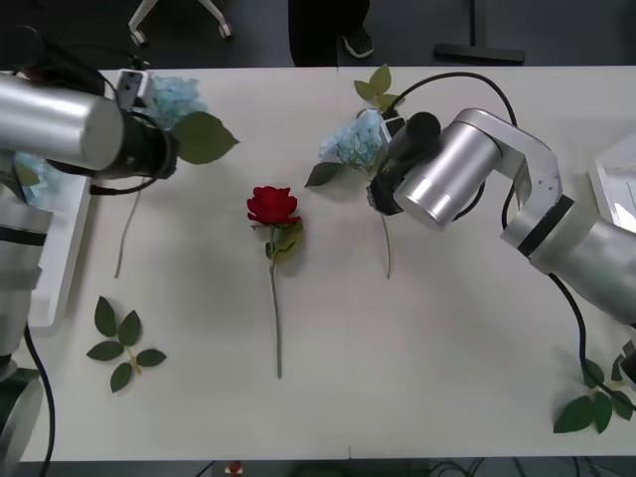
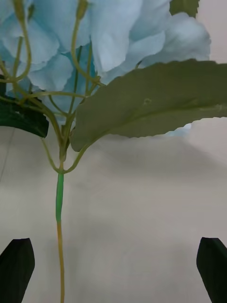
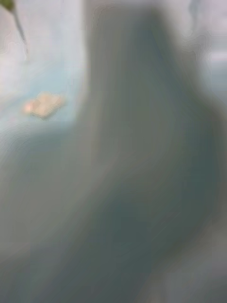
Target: Place the red flowers into the right box and the blue flowers into the left box. If a person shows an open palm, hand one flower to the person first, then continue sorting.
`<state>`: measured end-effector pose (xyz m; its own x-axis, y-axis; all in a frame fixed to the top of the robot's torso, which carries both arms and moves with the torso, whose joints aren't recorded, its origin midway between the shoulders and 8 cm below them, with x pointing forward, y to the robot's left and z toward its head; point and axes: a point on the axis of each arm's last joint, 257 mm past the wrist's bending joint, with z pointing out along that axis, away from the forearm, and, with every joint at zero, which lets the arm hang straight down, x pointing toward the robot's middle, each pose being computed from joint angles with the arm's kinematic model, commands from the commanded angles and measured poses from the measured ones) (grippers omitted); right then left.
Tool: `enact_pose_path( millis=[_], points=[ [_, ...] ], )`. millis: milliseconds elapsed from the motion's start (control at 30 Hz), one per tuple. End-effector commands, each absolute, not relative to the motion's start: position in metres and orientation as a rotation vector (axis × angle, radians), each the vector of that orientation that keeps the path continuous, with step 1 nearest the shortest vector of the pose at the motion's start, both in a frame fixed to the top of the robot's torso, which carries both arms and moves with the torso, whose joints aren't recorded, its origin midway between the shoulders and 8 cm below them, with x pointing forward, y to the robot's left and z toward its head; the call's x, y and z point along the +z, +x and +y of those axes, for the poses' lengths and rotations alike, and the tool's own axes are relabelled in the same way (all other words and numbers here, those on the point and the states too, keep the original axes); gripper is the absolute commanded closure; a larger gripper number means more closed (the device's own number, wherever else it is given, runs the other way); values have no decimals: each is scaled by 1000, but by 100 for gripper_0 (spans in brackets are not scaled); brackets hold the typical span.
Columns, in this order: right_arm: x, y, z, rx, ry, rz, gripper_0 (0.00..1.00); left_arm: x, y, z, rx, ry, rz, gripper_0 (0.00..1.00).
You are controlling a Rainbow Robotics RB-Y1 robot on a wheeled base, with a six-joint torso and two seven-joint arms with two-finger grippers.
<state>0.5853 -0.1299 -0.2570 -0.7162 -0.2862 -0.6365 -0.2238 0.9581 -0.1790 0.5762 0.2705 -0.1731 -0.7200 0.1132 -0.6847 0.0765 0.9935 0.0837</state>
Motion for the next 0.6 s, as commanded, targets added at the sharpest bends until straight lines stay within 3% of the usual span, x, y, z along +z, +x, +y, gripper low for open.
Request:
enact_pose_path(
  millis=[33, 333, 600],
  points=[
    [-238, 601, -103, -93, -302, 2348, 0, -120, 569, 348, 170, 36, 2341, 100],
    [-248, 611, -88, -89, -272, 2359, 0, -63, 537, 513, 360, -217, 2292, 100],
    [-256, 618, -81, -90, -258, 2360, 0, -65, 514, 629, 474, -275, 2244, 100]
  ],
)
